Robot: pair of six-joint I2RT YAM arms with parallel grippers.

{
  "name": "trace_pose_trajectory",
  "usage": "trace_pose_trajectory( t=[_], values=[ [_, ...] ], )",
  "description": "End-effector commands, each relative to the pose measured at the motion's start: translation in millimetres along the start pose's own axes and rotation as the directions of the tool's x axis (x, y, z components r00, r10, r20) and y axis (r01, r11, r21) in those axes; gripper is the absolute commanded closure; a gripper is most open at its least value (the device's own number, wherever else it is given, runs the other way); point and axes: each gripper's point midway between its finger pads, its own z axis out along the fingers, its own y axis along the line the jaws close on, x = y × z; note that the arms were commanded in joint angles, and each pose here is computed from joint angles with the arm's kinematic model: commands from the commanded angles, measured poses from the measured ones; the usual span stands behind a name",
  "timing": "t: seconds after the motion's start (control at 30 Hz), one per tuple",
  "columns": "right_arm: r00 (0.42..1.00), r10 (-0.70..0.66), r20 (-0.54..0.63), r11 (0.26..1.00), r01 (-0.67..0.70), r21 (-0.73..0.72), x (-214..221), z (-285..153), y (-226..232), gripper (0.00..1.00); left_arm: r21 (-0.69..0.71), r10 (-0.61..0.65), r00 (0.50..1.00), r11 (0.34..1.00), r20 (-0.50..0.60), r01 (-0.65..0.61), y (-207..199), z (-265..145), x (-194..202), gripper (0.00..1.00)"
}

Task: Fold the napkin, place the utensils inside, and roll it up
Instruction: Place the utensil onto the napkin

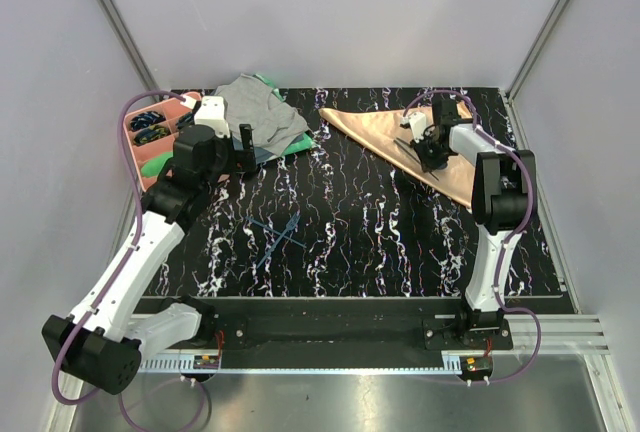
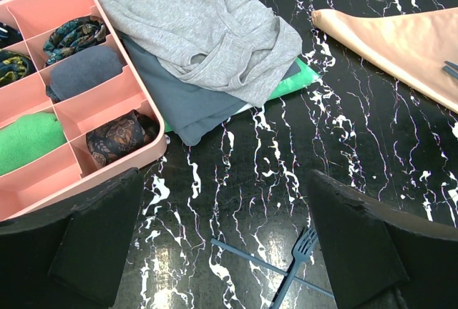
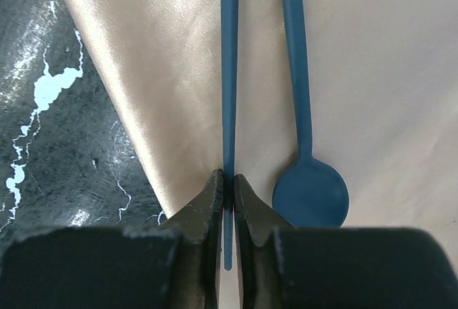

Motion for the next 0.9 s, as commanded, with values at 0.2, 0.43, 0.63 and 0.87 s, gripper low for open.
trace_pose_trajectory(
  t=[0.2, 0.43, 0.63, 0.87],
  values=[
    [1.0, -0.003, 0.02, 0.996, 0.001, 0.09, -15.8, -16.7, -24.6, 0.72, 0.019, -0.012, 0.999, 1.0, 0.033, 0.011, -3.0, 1.8, -7.9, 0.01],
    [0.992, 0.02, 0.128, 0.996, -0.031, 0.081, -45.3, -46.2, -21.6, 0.68, 0.018, -0.012, 0.999, 1.0, 0.033, 0.011, -2.7, 1.6, -8.2, 0.01],
    [0.916, 0.244, 0.318, 0.968, -0.212, -0.134, -95.5, -99.1, 26.6, 0.66, 0.027, -0.021, 0.999, 0.999, 0.041, 0.02, -4.2, -0.8, -10.6, 0.01],
    [0.86, 0.382, 0.338, 0.833, -0.163, -0.529, -126.4, -118.4, 213.9, 0.59, 0.048, -0.032, 0.999, 0.998, 0.04, 0.03, -8.3, -2.0, -10.9, 0.01]
  ],
)
